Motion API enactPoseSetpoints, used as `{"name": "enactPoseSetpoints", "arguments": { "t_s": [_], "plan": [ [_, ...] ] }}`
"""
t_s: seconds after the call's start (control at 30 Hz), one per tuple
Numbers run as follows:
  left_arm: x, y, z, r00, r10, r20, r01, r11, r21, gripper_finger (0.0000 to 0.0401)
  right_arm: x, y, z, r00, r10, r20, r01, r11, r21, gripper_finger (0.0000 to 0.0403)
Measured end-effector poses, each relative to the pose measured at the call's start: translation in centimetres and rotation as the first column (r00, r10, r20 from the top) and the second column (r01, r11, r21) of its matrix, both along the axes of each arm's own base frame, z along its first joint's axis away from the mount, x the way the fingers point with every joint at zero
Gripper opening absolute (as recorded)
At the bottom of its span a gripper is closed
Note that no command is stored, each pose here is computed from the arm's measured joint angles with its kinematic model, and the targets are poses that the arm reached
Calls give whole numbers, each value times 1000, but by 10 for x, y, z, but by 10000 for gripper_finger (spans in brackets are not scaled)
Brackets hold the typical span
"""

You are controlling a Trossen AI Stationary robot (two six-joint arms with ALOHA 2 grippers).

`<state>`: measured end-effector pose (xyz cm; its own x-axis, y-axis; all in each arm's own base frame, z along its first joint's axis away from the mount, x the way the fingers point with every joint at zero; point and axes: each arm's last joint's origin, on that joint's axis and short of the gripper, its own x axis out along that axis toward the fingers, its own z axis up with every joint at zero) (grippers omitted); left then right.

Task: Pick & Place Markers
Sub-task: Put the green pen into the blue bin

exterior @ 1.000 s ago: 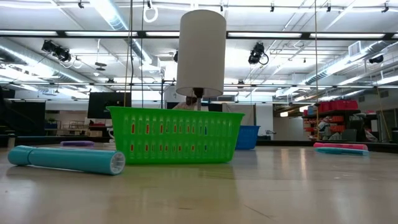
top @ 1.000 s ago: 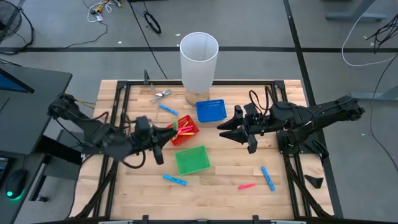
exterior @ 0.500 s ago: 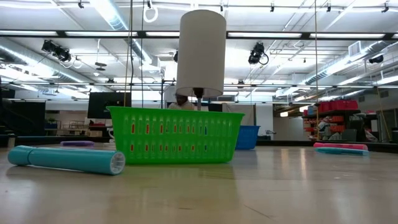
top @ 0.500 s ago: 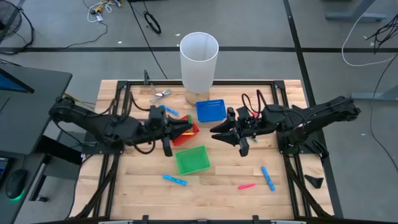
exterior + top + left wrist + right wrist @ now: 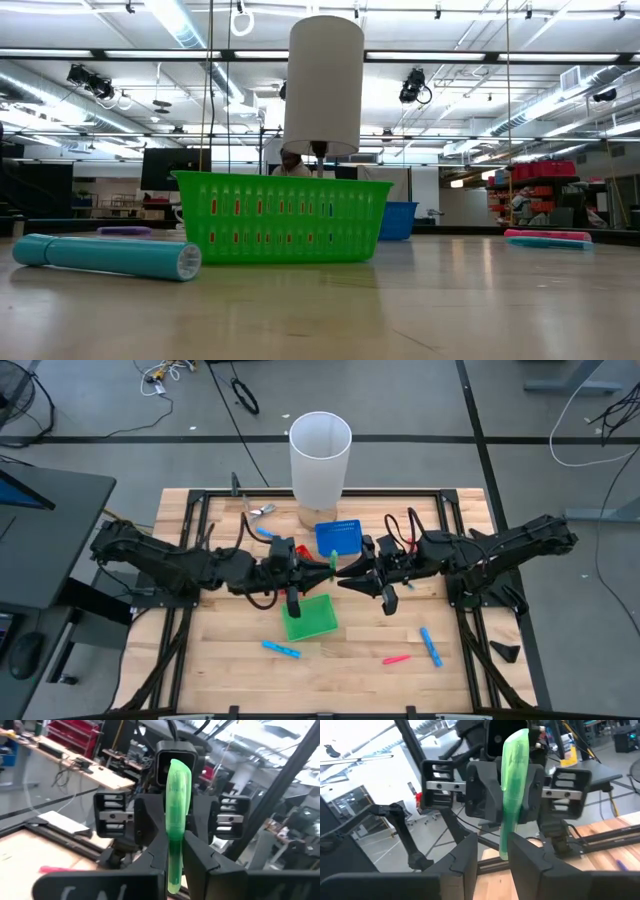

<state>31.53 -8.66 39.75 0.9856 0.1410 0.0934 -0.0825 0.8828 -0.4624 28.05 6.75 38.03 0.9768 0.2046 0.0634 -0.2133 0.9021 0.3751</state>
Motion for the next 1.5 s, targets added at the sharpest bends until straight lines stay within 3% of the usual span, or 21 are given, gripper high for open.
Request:
{"name": "enactPoseSetpoints", "arguments": {
  "t_s": [0.63, 1.33, 1.5],
  "plan": [
    [4, -3, -2, 999, -47, 14, 47, 999, 23, 34, 2, -2, -7, 997, -66, -47, 63, 996, -65, 110],
    [13, -4, -11, 998, -57, -8, 57, 998, 12, 34, 15, 2, -14, 999, -34, -43, 34, 999, -9, 109],
    [13, -4, -12, 998, -55, -17, 55, 998, 7, 34, 14, 2, -15, 998, -30, -51, 29, 999, -15, 87]
  ]
}}
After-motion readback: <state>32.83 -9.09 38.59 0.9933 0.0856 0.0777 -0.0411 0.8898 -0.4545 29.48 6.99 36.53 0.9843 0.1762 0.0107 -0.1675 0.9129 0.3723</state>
